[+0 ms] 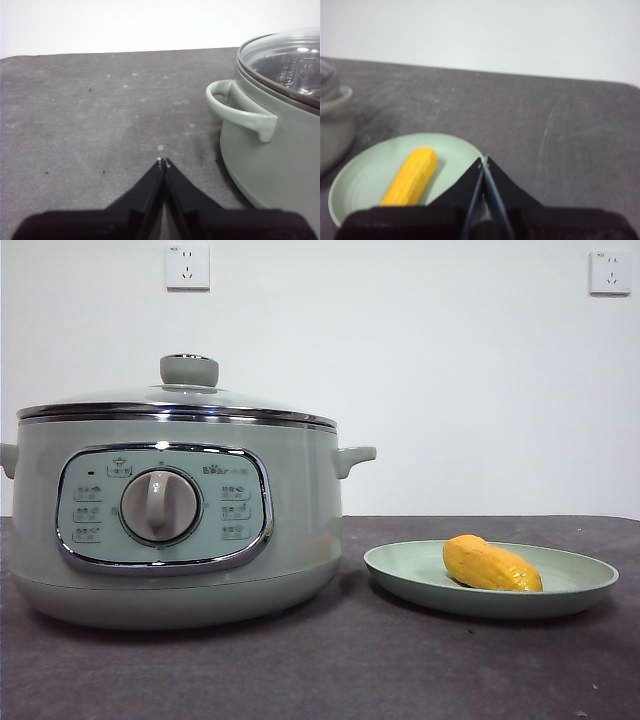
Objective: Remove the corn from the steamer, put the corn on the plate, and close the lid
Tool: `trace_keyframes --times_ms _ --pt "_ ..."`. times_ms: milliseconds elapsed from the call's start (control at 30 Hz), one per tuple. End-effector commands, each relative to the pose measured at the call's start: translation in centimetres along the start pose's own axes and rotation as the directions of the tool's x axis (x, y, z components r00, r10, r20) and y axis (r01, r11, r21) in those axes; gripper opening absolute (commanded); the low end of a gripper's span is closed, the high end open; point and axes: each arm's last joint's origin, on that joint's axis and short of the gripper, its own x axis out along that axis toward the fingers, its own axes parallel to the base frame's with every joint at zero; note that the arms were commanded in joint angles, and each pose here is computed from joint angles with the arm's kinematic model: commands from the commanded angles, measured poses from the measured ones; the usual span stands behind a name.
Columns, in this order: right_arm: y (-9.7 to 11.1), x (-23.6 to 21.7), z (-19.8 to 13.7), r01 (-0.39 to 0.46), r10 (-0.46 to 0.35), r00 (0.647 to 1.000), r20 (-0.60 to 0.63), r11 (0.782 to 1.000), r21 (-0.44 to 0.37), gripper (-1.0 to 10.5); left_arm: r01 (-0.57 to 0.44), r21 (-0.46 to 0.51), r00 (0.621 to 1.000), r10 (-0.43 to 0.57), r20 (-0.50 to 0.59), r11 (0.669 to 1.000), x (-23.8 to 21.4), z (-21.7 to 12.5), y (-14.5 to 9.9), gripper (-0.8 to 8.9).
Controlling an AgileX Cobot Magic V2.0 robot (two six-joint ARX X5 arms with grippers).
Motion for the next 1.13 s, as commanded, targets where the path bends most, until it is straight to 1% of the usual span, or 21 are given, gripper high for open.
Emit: trace_keyframes --times_ms 33,167,267,333,400,1133 --pt "0.1 0.1 -1.0 0.002 -0.002 1.0 0.001 1.0 0.013 0.0 -0.003 -0.006 1.0 0.003 -0.007 1.0 0.1 -0.4 0.0 -0.03" --pt "0.1 0.2 -1.7 0.011 -0.011 1.0 -0.006 0.999 0.035 0.0 -0.002 -0.006 1.0 0.002 -0.008 1.0 0.1 -0.4 0.0 -0.03" --pt "0.0 0.2 -2.2 0.058 -0.055 0.998 -0.039 0.995 0.082 0.0 -0.002 -0.006 1.0 0.002 -0.007 1.0 0.1 -0.4 0.0 -0.03" --pt "0.0 0.3 -2.7 0.062 -0.057 0.997 -0.058 0.993 0.097 0.0 -0.002 -0.006 1.0 0.002 -0.007 1.0 0.1 -0.4 0.0 -0.03" --pt "0.0 0.3 -3.0 0.061 -0.052 0.995 -0.085 0.993 0.102 0.0 -0.002 -0.006 1.0 0.002 -0.007 1.0 0.1 -0.4 0.0 -0.03" --pt "0.0 0.3 -3.0 0.062 -0.054 0.995 -0.083 0.992 0.105 0.0 -0.002 -0.006 1.0 0.002 -0.007 1.0 0.1 -0.4 0.0 -0.03"
